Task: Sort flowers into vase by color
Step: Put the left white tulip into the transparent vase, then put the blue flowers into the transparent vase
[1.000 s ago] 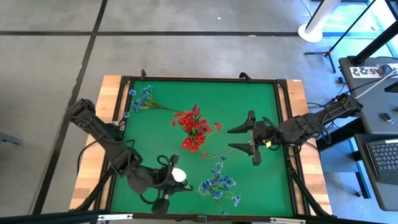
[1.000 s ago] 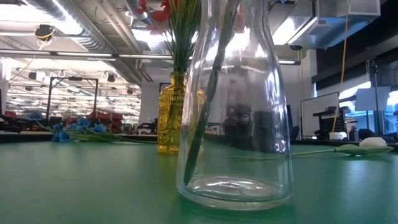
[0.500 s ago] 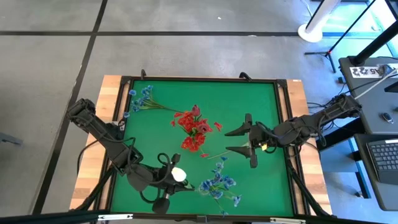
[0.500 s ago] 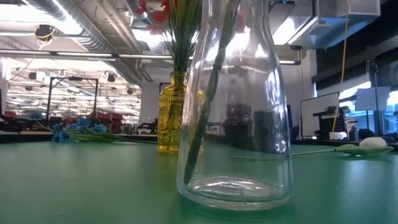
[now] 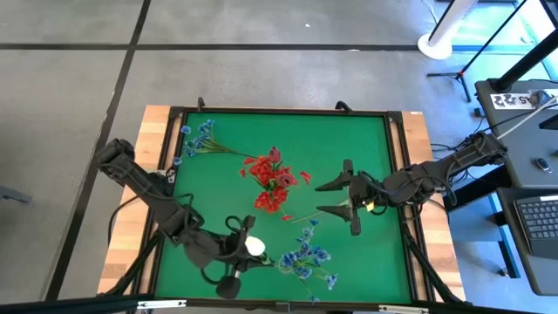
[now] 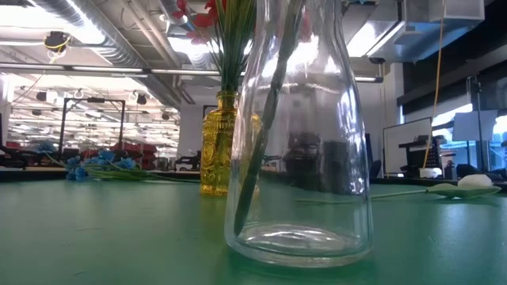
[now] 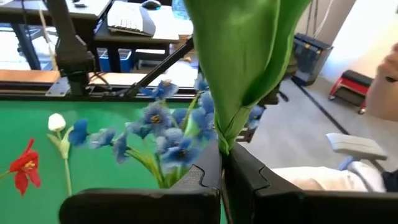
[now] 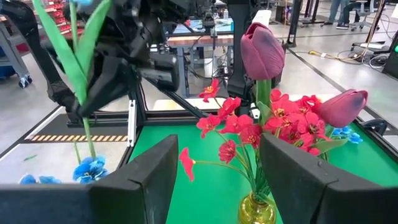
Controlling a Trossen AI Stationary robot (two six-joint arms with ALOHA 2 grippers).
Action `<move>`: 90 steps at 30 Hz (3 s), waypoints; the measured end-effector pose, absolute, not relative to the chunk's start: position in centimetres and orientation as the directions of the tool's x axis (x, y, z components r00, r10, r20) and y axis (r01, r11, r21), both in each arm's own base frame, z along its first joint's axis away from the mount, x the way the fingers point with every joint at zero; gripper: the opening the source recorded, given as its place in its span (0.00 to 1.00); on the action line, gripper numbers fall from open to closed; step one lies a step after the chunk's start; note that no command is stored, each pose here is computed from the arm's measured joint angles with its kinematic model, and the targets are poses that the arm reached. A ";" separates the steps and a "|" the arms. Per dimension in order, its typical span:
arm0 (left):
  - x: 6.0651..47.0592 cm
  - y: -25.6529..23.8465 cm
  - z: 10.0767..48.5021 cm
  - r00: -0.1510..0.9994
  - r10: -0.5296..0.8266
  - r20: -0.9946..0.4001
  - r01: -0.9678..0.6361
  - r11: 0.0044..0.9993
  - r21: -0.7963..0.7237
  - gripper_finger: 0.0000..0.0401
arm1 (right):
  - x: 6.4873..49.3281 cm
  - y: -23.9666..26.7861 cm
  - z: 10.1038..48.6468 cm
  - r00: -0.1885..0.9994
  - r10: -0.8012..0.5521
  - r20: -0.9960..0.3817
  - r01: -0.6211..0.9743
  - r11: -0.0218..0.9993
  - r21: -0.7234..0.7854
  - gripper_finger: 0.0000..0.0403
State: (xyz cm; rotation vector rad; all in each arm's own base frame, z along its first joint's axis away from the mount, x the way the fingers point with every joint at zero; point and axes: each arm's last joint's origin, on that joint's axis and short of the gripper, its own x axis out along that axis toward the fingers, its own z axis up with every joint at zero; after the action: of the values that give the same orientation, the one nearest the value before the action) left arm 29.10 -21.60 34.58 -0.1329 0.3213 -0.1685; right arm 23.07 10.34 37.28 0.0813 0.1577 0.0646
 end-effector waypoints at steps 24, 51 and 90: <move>29.0 -21.5 31.2 0.856 -0.118 -0.503 0.048 0.987 -0.151 0.36 | 23.0 10.4 37.2 0.981 0.102 -0.167 -0.088 0.992 0.088 0.56; 21.9 -18.9 33.3 0.772 0.109 -0.626 -0.236 0.964 -0.123 0.47 | 22.9 10.3 36.3 0.962 0.094 -0.256 -0.073 0.993 0.089 0.56; 15.7 -1.2 21.4 0.745 0.406 -0.530 -0.586 0.778 -0.227 0.46 | 20.3 8.5 26.7 0.698 -0.227 -0.679 0.268 0.962 -0.047 0.56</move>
State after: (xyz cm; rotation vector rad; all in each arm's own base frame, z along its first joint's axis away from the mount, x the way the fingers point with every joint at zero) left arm 15.66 -1.17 21.42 -0.3980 0.4786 0.5587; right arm 20.34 8.51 26.72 0.0566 0.7486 -0.2759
